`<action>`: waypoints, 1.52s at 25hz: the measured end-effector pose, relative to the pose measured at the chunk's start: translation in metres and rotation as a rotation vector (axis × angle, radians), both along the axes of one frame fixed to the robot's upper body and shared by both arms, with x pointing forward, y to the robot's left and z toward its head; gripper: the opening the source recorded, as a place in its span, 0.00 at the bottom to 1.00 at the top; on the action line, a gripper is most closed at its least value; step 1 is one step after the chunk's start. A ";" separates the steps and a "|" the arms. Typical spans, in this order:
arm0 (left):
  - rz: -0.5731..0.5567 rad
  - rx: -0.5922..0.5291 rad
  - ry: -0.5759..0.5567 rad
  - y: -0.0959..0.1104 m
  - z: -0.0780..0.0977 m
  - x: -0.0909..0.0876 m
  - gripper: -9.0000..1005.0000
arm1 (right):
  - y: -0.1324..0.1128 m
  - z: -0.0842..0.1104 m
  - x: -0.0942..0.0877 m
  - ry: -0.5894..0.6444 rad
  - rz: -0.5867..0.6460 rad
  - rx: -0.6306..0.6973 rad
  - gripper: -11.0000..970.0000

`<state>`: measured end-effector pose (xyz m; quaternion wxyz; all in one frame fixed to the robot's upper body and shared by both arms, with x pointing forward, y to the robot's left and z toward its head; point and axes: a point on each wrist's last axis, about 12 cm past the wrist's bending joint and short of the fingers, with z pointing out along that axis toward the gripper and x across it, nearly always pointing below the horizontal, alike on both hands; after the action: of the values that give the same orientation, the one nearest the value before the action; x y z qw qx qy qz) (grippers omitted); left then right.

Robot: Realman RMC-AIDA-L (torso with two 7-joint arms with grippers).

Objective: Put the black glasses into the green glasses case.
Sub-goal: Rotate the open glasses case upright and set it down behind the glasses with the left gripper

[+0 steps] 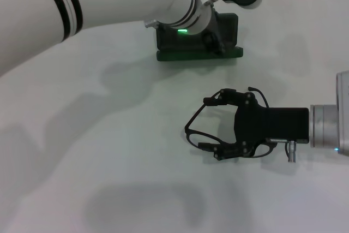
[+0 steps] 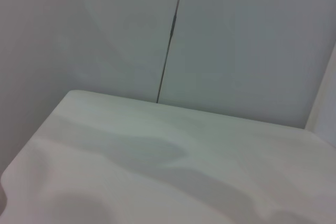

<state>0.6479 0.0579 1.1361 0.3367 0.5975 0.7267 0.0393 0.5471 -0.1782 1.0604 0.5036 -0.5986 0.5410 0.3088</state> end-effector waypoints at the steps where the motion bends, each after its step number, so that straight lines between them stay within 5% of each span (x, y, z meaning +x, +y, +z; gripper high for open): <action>1: -0.002 0.005 0.004 0.000 0.000 -0.001 0.71 | 0.000 0.000 0.000 0.000 0.000 0.000 0.90; 10: -0.060 0.018 0.009 -0.010 0.011 -0.008 0.71 | -0.001 -0.002 0.003 -0.005 -0.023 -0.017 0.90; 20: -0.074 0.071 0.053 -0.005 0.004 -0.013 0.71 | 0.001 0.000 0.006 -0.013 -0.022 -0.023 0.90; 38: -0.103 0.135 0.252 -0.012 0.016 -0.030 0.71 | 0.004 0.001 0.006 -0.017 -0.005 -0.028 0.90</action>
<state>0.6177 0.0457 1.1523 0.2033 0.6557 0.7271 -0.0045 0.5536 -0.1741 1.0616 0.5004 -0.6071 0.5424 0.2947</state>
